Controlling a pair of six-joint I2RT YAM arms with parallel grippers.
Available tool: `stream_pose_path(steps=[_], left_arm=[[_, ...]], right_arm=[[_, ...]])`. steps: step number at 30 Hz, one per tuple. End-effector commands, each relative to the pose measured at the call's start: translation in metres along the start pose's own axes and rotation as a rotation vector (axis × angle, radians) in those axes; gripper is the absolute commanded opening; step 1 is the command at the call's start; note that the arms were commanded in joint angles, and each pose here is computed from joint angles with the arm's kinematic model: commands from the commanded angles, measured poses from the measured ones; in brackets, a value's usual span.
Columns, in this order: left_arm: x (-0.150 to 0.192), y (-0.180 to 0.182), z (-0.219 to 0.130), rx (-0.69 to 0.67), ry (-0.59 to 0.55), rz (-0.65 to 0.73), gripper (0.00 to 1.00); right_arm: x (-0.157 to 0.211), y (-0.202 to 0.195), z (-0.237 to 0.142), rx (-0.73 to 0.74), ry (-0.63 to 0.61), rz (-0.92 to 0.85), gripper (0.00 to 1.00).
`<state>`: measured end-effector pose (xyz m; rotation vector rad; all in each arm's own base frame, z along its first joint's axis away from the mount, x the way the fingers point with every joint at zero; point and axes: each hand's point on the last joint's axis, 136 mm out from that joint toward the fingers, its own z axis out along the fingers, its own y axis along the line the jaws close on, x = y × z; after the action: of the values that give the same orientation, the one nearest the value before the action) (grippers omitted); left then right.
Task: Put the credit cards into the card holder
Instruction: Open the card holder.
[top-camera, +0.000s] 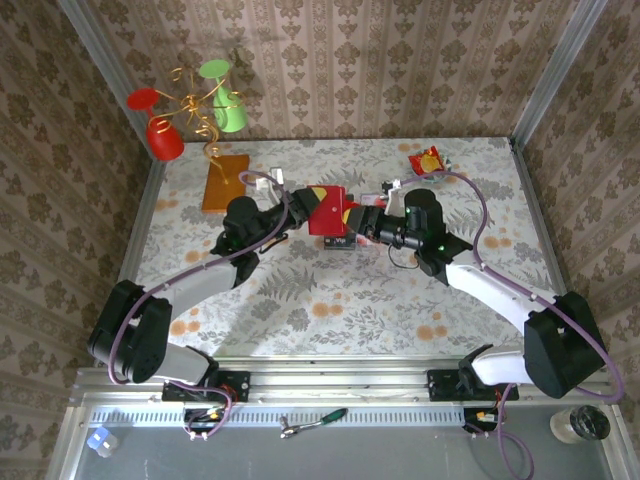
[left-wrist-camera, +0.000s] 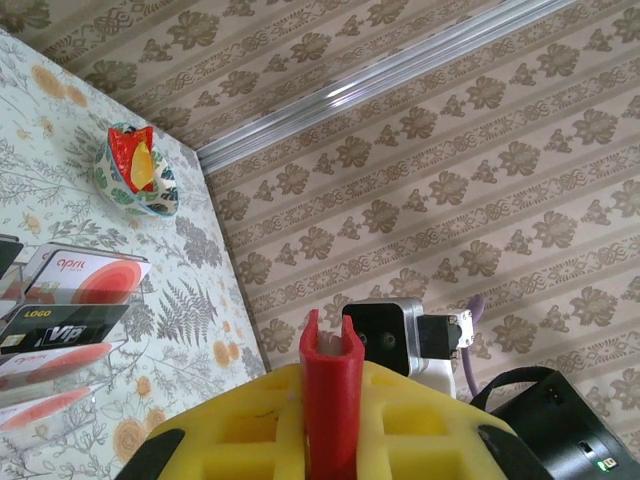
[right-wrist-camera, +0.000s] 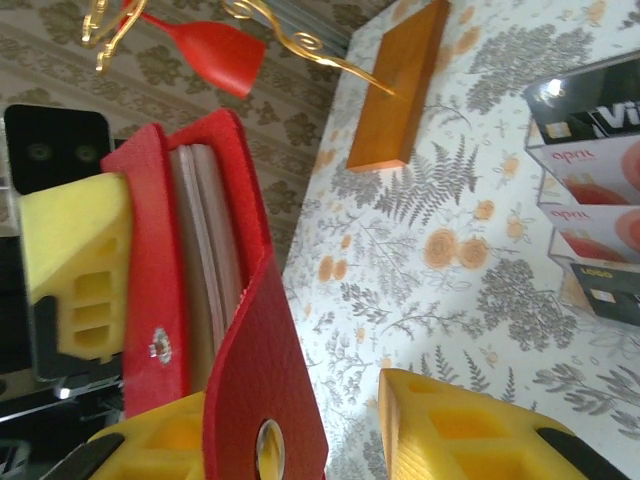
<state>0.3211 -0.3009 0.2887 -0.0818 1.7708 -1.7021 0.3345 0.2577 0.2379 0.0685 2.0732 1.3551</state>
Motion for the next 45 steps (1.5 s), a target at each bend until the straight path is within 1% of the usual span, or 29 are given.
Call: stream_pose_path(steps=[1,6,10,17,27,33,38,45], left_arm=[[-0.006,-0.013,0.0,0.061,-0.02,0.007,0.0],[-0.007,-0.014,0.001,0.077,-0.025,-0.012,0.0],[-0.008,-0.016,0.002,0.092,-0.03,-0.019,0.0],[-0.01,-0.018,0.002,0.093,-0.031,-0.014,0.0],[-0.011,-0.018,0.003,0.093,-0.03,-0.012,0.0],[-0.011,-0.018,0.004,0.094,-0.028,-0.016,0.0],[-0.011,-0.018,0.004,0.097,-0.025,-0.016,0.0],[-0.013,-0.02,0.004,0.103,-0.031,-0.015,0.0]], right_arm=[[-0.001,0.025,-0.005,-0.124,0.016,-0.018,0.34],[-0.002,0.035,-0.001,-0.169,0.047,-0.02,0.34],[-0.002,0.037,0.001,-0.182,0.06,-0.014,0.3],[-0.011,0.027,-0.009,-0.166,0.023,0.006,0.3],[-0.018,0.034,-0.011,-0.196,0.009,0.013,0.27],[-0.023,0.038,-0.013,-0.22,-0.015,0.015,0.28],[-0.022,0.037,-0.009,-0.238,-0.007,0.033,0.3],[-0.02,0.032,-0.004,-0.236,0.002,0.049,0.24]])
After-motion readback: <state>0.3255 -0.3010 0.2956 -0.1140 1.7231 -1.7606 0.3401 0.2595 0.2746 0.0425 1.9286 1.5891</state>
